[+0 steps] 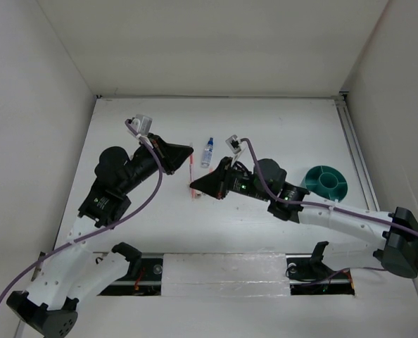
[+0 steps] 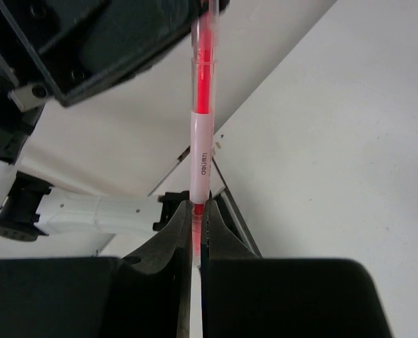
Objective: Sort the stationery into containers
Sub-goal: Close the pen cap on the pen.
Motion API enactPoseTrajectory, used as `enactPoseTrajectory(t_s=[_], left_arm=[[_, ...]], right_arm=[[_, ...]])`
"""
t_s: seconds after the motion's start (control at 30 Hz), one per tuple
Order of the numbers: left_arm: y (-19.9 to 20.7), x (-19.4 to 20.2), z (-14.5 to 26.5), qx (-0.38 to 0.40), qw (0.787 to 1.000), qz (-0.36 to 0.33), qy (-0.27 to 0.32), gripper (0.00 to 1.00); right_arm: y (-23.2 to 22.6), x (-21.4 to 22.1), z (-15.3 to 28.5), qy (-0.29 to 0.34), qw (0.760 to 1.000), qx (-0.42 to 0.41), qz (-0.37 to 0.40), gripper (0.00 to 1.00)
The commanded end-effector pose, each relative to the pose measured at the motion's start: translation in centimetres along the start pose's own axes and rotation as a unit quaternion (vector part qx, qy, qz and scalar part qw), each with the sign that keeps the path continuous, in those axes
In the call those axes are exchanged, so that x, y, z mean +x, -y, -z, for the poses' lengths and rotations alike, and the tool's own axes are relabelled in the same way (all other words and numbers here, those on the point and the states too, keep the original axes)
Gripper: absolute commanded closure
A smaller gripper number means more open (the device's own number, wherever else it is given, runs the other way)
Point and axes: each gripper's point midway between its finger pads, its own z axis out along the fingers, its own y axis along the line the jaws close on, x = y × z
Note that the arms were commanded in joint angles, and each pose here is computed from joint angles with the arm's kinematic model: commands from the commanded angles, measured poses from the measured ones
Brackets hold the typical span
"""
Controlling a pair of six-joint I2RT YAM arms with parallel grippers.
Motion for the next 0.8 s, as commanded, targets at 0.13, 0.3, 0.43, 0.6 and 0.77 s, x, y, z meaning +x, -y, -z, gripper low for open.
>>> enactPoseTrajectory(t_s=[0.13,0.3,0.43,0.6,0.77], left_arm=[[-0.5,2.6,1.1,-0.01,0.999,0.029,-0.034,1.0],[-1.2,3.1,1.0,-0.027,0.998,0.025,-0.052,1.0],[-1.0,3.7,0.9,-0.015,0.998,0.027,-0.064,1.0],[-1.1,4.0,0.7,-0.013,0.997,0.024,-0.07,1.0],[-1.0,4.3,0.8,-0.011,0.997,0.021,-0.076,1.0]], right_arm=[[-4.9,-8.5,0.8,0.159,0.985,-0.062,0.02,1.0],[-4.7,-8.9,1.2,0.178,0.982,-0.058,0.01,1.0],[-4.6,-9.2,1.5,0.188,0.981,-0.055,0.004,1.0],[-5.3,-9.8,1.6,0.191,0.979,-0.064,0.015,1.0],[-5.4,-10.9,1.5,0.197,0.978,-0.062,0.018,1.0]])
